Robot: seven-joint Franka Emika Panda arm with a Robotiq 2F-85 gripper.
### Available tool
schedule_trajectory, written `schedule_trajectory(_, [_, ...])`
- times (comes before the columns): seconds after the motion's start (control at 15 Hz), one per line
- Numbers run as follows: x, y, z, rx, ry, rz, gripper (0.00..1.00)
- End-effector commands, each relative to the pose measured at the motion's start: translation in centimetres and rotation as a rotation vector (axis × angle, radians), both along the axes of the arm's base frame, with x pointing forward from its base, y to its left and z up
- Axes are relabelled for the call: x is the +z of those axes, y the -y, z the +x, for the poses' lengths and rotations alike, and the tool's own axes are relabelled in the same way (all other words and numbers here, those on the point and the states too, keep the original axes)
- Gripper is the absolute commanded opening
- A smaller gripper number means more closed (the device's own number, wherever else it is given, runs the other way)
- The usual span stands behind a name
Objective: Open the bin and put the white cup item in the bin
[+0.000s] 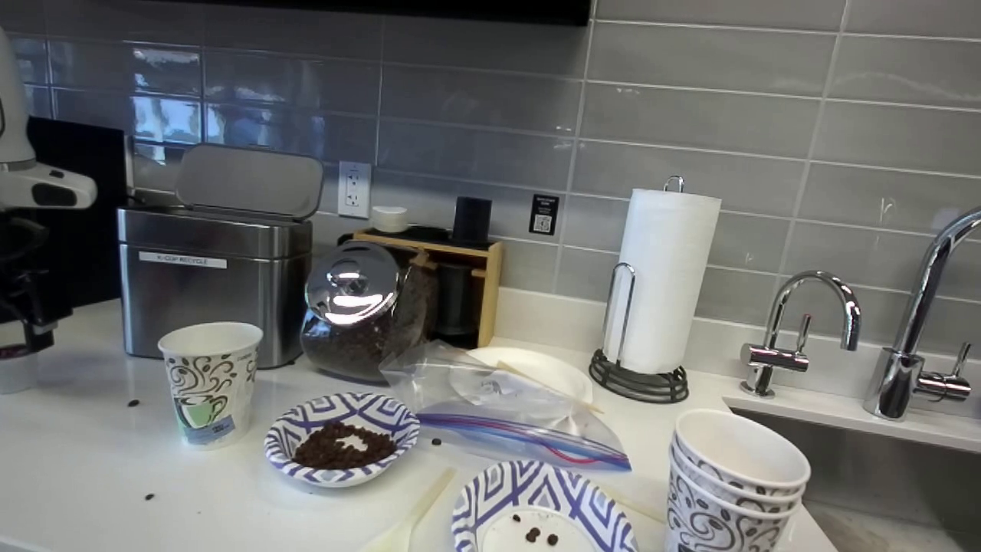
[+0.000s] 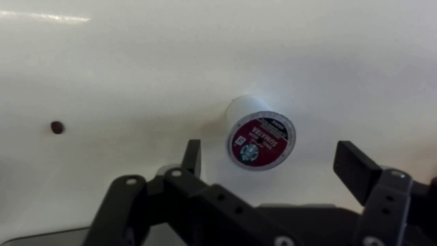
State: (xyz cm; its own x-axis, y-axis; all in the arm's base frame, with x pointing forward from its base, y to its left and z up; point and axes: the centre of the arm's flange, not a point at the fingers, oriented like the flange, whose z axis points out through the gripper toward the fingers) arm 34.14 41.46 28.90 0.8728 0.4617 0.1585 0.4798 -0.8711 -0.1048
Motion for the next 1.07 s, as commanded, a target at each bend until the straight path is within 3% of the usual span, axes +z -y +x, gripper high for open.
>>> schedule_trajectory(0.0, [-0.9, -1.6, 0.3, 0.020, -0.013, -0.031, 1.00])
schedule_trajectory(0.8, [-2.2, -2.3, 0.7, 0.040, -0.021, -0.060, 1.00])
schedule_trajectory(0.93, [-2.4, -2.4, 0.7, 0.041, -0.025, -0.061, 0.93])
schedule_trajectory(1.0, [-2.4, -2.4, 0.6, 0.043, -0.026, -0.062, 0.75])
